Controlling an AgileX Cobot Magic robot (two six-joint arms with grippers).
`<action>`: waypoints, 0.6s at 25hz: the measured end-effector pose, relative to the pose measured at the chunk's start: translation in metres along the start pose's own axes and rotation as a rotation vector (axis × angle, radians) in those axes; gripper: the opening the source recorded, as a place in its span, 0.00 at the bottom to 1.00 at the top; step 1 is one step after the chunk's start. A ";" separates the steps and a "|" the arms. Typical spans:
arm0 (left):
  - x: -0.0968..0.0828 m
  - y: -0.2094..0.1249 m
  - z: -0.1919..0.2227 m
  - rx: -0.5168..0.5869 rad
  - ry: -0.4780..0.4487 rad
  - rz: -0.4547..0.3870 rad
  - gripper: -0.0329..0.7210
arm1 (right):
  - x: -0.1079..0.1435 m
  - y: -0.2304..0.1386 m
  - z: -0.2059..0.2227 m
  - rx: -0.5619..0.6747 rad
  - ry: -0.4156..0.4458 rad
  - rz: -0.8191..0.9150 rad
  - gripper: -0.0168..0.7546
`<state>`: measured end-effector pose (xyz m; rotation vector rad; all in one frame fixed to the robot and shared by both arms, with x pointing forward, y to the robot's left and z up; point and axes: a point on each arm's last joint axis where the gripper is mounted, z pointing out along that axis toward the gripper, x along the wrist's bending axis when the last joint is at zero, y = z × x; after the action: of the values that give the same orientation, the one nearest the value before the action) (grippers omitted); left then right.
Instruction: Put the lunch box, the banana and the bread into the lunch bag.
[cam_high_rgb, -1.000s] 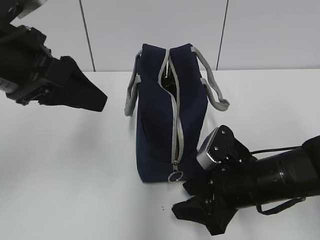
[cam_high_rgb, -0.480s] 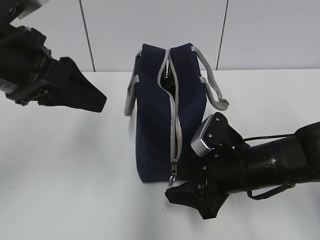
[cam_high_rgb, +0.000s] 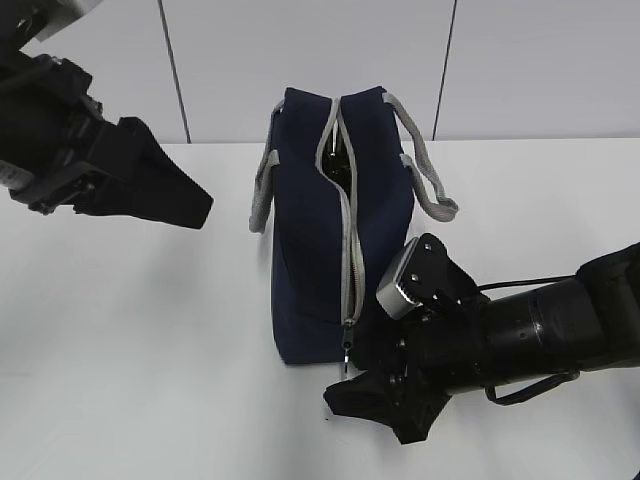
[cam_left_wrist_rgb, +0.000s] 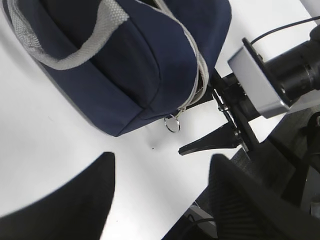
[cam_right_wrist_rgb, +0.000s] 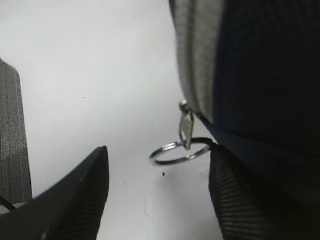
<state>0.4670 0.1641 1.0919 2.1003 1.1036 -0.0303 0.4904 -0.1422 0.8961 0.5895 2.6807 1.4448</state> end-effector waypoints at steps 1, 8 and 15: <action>0.000 0.000 0.000 0.000 0.000 0.000 0.60 | 0.000 0.000 0.000 0.000 0.000 0.000 0.63; 0.000 0.000 0.000 0.001 0.000 0.000 0.60 | 0.000 0.000 0.000 -0.001 0.001 0.000 0.63; 0.000 0.000 0.000 0.003 -0.001 0.000 0.59 | 0.000 0.000 0.000 0.003 -0.005 0.001 0.42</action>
<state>0.4668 0.1641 1.0918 2.1026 1.1031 -0.0332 0.4907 -0.1425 0.8957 0.5944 2.6802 1.4374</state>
